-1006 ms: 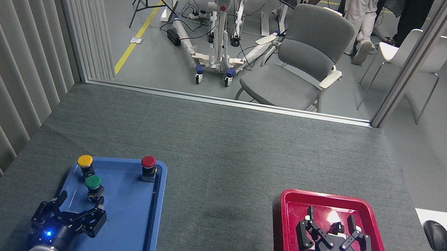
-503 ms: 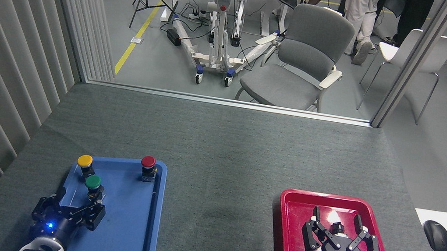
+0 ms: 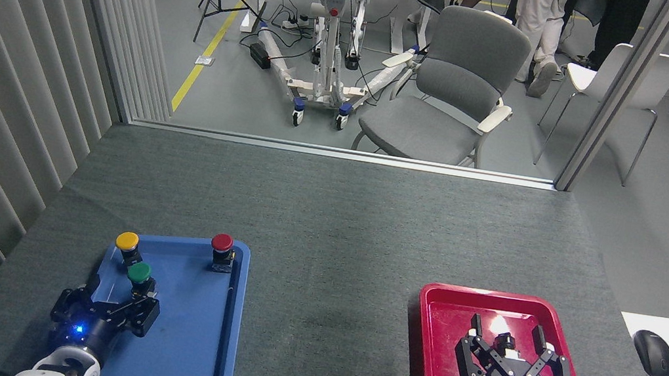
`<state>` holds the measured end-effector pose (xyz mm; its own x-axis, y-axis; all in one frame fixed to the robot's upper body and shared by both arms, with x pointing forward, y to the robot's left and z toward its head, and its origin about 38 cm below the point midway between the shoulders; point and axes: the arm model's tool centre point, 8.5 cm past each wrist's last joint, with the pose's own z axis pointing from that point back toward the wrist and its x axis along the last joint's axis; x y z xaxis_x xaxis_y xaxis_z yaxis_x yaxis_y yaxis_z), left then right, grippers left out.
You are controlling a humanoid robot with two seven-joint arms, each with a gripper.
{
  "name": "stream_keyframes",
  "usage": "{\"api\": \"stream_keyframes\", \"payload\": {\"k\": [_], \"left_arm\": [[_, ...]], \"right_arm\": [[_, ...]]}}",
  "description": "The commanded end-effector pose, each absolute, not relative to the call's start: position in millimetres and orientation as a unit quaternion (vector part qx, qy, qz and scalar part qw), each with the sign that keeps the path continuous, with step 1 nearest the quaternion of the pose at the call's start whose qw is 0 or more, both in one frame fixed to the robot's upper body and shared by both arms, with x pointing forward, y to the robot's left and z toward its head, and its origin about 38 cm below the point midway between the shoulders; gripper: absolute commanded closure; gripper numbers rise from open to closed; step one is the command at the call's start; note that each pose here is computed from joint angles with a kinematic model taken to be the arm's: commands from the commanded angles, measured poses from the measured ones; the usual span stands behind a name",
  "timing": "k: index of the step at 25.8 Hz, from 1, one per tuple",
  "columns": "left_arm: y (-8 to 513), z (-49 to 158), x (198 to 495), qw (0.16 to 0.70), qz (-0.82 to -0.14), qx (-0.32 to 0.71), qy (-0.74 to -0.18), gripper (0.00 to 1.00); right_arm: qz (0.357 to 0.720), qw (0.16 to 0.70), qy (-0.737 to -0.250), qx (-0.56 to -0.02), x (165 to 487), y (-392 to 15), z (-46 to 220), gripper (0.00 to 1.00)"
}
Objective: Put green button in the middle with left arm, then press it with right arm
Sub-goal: 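Close the left gripper around the green button, then carry the green button to the table middle and release it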
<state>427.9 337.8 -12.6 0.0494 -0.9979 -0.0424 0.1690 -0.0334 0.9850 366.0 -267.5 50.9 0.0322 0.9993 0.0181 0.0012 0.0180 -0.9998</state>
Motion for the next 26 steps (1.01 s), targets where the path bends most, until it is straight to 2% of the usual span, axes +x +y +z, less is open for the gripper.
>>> {"api": "stream_keyframes", "payload": {"k": [1, 3, 7, 10, 16, 23, 26], "left_arm": [[333, -10, 433, 0.543, -0.535, 0.477, -0.437, 0.01], [333, -11, 436, 0.548, -0.533, 0.475, -0.436, 0.05], [334, -14, 440, 0.549, -0.540, 0.471, -0.430, 0.26], [332, -14, 440, 0.543, -0.548, 0.464, -0.435, 0.46], [329, -14, 438, 0.518, -0.579, 0.421, -0.467, 1.00], [339, -1, 434, 0.476, -0.610, 0.379, -0.507, 1.00], [318, 23, 437, 0.426, -0.615, 0.362, -0.556, 1.00]], "right_arm": [[0.497, 0.501, -0.494, -0.507, 366, -275, 52, 0.00], [0.503, 0.496, -0.498, -0.503, 365, -276, 52, 0.00], [0.502, 0.496, -0.501, -0.501, 364, -273, 52, 0.00], [0.500, 0.497, -0.502, -0.500, 365, -272, 52, 0.00], [0.502, 0.497, -0.501, -0.500, 365, -273, 52, 0.00], [0.498, 0.504, -0.502, -0.495, 365, -268, 51, 0.00], [0.498, 0.503, -0.502, -0.496, 365, -268, 52, 0.00]]}}
